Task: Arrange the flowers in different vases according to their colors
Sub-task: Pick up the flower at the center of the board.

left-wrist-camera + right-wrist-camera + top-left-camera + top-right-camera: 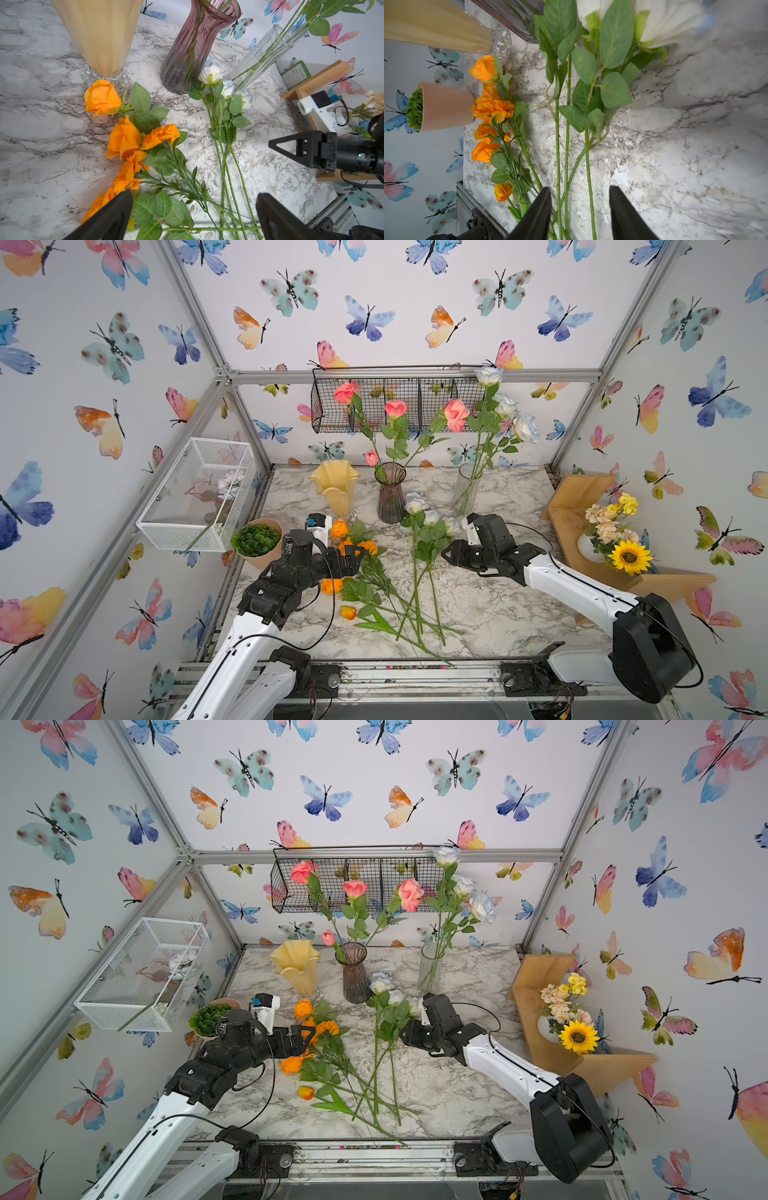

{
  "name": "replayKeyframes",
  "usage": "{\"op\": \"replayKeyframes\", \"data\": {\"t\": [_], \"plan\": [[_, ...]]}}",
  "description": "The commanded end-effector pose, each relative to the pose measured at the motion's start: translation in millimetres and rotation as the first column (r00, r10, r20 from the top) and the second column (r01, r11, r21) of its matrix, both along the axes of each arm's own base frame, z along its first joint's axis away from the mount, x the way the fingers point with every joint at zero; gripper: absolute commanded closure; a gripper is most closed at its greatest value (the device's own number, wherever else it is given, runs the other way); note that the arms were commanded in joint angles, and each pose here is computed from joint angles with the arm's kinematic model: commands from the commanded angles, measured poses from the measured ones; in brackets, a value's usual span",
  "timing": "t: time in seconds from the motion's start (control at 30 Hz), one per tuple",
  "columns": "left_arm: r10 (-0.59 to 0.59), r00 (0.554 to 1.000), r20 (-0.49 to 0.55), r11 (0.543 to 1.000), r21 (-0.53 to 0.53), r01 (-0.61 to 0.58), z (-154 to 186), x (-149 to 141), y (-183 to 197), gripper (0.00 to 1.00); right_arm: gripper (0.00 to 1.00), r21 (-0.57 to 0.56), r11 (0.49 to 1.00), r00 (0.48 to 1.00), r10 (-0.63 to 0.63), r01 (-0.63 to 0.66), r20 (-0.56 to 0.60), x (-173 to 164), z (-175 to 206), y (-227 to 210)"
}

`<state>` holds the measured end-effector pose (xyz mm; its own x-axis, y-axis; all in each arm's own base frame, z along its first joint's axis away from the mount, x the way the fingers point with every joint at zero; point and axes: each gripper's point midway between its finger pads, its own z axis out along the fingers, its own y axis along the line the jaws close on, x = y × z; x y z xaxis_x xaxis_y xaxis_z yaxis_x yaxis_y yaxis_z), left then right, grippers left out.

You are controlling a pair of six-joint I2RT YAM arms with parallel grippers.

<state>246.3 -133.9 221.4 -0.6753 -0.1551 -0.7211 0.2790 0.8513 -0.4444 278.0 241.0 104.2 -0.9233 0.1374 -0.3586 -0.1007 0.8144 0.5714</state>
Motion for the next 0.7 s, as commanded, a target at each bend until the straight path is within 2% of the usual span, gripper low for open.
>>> {"op": "replayKeyframes", "data": {"t": [0.0,0.17,0.67], "plan": [[-0.038,0.999,0.022,0.999,-0.008,0.038,4,-5,-6,0.01,0.53,-0.002,1.000,0.999,0.012,-0.012,-0.035,-2,-17,16],[-0.037,0.999,0.025,0.999,-0.005,0.037,4,-5,-6,0.01,0.55,-0.025,1.000,0.996,0.014,-0.016,-0.094,-3,-41,23],[-0.032,0.999,0.012,0.999,0.001,0.032,1,-3,-6,0.01,0.64,-0.064,0.996,0.987,0.045,-0.055,-0.154,-15,-79,30]]}}
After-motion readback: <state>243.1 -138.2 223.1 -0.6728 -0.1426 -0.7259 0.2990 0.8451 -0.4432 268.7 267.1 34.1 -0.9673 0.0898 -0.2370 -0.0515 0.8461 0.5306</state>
